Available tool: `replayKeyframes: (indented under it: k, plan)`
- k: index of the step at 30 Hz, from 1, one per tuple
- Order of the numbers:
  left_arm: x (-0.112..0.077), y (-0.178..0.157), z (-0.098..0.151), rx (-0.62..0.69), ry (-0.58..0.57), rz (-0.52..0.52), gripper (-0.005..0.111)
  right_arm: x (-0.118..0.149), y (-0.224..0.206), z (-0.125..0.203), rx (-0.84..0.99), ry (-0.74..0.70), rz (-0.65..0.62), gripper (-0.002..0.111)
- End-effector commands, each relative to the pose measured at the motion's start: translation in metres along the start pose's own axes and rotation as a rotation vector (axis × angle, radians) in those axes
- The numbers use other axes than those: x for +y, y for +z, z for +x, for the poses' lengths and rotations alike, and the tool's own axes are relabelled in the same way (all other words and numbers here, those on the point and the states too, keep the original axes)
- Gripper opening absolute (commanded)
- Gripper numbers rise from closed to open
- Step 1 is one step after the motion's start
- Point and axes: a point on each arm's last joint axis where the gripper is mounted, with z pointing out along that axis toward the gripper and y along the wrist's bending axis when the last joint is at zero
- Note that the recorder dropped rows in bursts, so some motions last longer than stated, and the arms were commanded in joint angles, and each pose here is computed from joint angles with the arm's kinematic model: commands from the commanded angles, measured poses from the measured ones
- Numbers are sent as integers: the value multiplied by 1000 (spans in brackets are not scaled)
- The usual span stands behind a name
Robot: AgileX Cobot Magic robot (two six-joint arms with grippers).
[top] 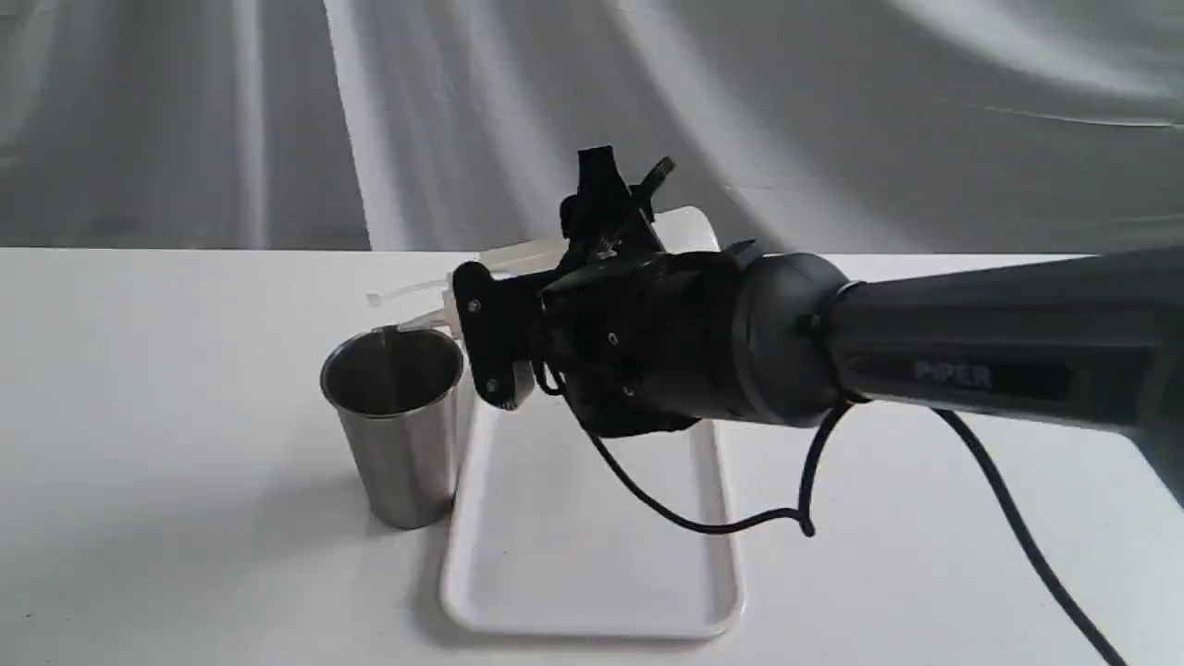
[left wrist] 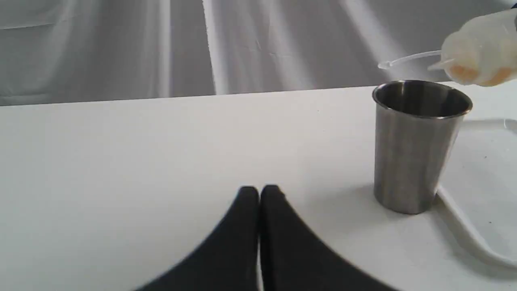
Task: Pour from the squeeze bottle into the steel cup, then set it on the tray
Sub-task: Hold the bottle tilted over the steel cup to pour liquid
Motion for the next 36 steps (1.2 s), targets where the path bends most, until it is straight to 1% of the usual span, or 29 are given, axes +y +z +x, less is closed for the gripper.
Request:
replayKeyframes:
  k: [1,16,21,25,28,31,36]
  plan:
    - [0,0,1,-6,-3,5,0,-11,-4,-1,-1,-49,50,0]
    - [0,0,1,-6,-1,5,0,-13,-6,-3,-5,-130,81,0]
    - [0,0,1,-6,-3,5,0,-14,-6,-3,1,-179,87,0]
    - [0,0,1,-6,-3,5,0,-29,-8,-2,14,-136,115,0]
    - [0,0,1,-6,-3,5,0,-38,-10,-3,19,-150,140,0]
    - [0,0,1,-6,-3,5,0,-39,-10,-3,25,-226,141,0]
    - [0,0,1,-6,-1,5,0,-39,-10,-3,22,-241,141,0]
